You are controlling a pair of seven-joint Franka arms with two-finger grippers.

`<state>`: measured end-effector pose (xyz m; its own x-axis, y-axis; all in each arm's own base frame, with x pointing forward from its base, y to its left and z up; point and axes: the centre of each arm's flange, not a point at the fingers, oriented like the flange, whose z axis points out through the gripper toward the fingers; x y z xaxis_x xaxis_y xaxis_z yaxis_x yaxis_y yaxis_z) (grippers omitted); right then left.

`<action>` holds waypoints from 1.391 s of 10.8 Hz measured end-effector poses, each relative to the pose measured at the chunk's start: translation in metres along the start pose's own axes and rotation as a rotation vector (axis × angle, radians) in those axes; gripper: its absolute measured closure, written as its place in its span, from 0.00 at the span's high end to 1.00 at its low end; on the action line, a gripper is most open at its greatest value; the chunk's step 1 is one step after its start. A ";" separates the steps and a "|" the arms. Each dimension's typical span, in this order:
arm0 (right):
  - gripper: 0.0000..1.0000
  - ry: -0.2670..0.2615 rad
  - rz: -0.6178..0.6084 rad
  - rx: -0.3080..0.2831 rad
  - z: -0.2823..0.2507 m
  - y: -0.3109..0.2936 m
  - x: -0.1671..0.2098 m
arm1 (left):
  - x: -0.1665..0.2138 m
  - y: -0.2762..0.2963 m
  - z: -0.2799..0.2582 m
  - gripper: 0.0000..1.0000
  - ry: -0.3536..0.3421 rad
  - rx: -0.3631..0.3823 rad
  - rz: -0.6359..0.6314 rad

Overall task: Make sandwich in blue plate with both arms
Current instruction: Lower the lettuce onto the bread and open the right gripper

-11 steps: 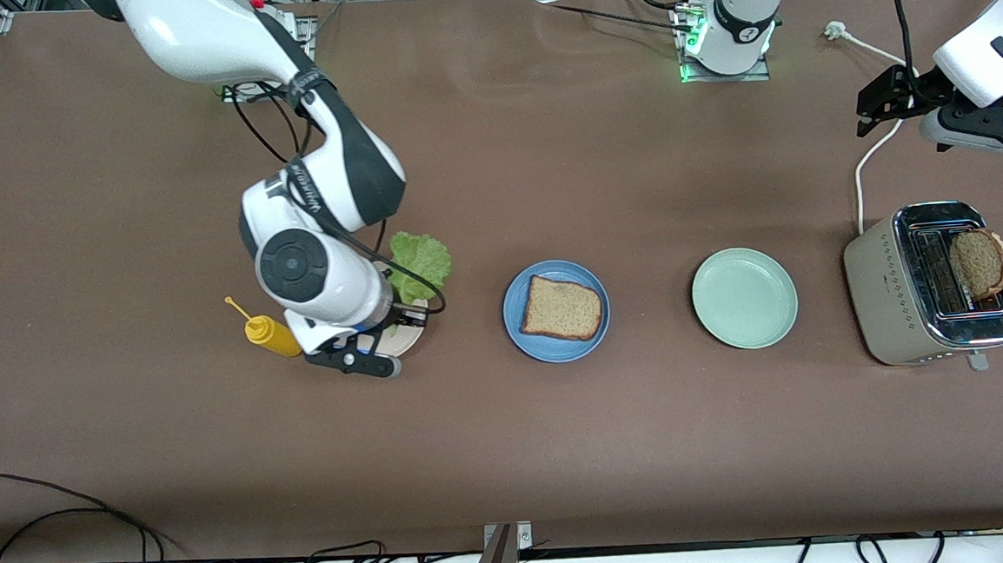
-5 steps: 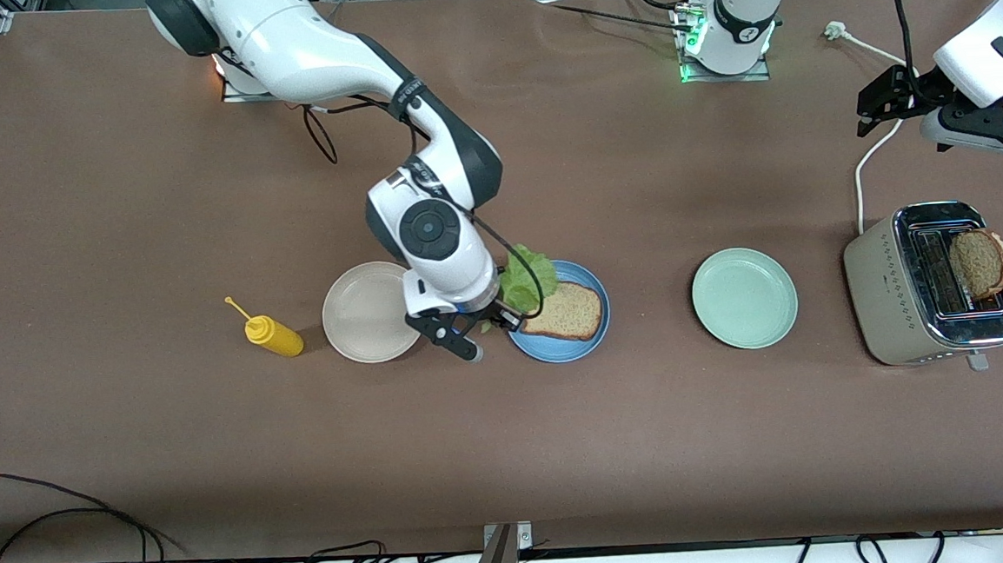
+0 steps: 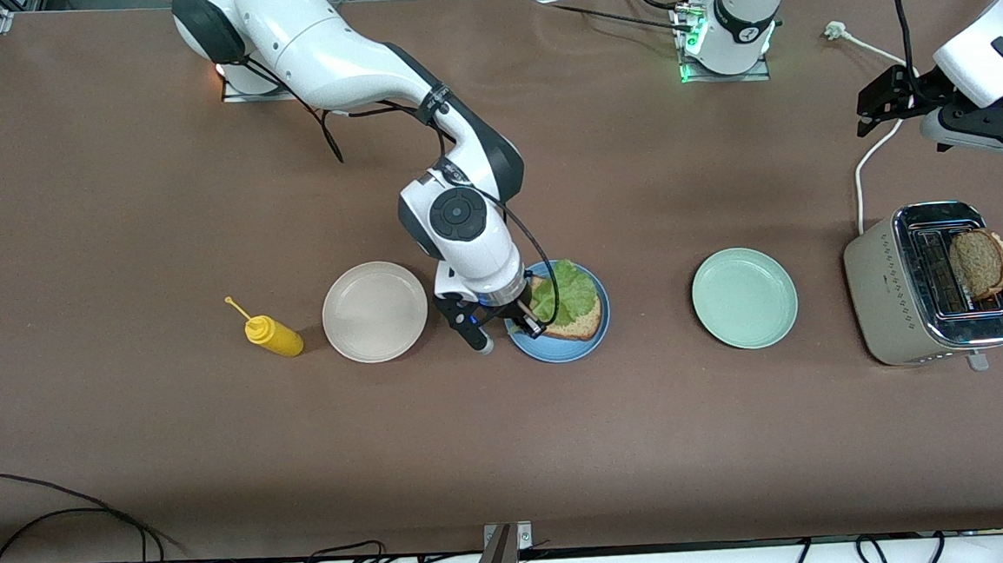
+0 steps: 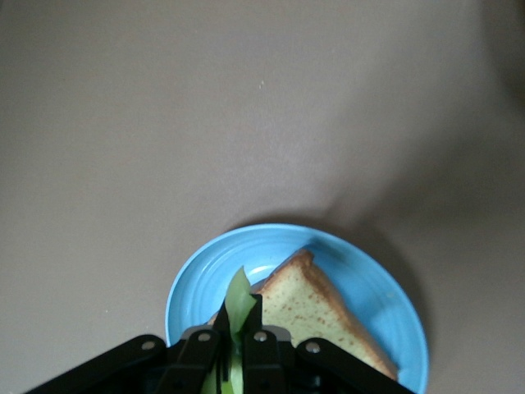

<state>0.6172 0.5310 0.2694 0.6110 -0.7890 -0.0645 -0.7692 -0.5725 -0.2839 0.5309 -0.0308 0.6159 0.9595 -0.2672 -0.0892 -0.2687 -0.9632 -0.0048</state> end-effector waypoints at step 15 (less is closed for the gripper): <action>0.63 0.109 -0.078 0.032 0.075 0.022 -0.033 | 0.000 0.000 0.000 1.00 0.000 0.000 0.000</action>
<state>0.5941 0.5605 0.1933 0.6436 -0.7628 0.0627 -0.7126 -0.6271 -0.3145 0.5309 -0.0308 0.6158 0.9595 -0.2672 -0.0894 -0.2687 -0.9632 -0.0048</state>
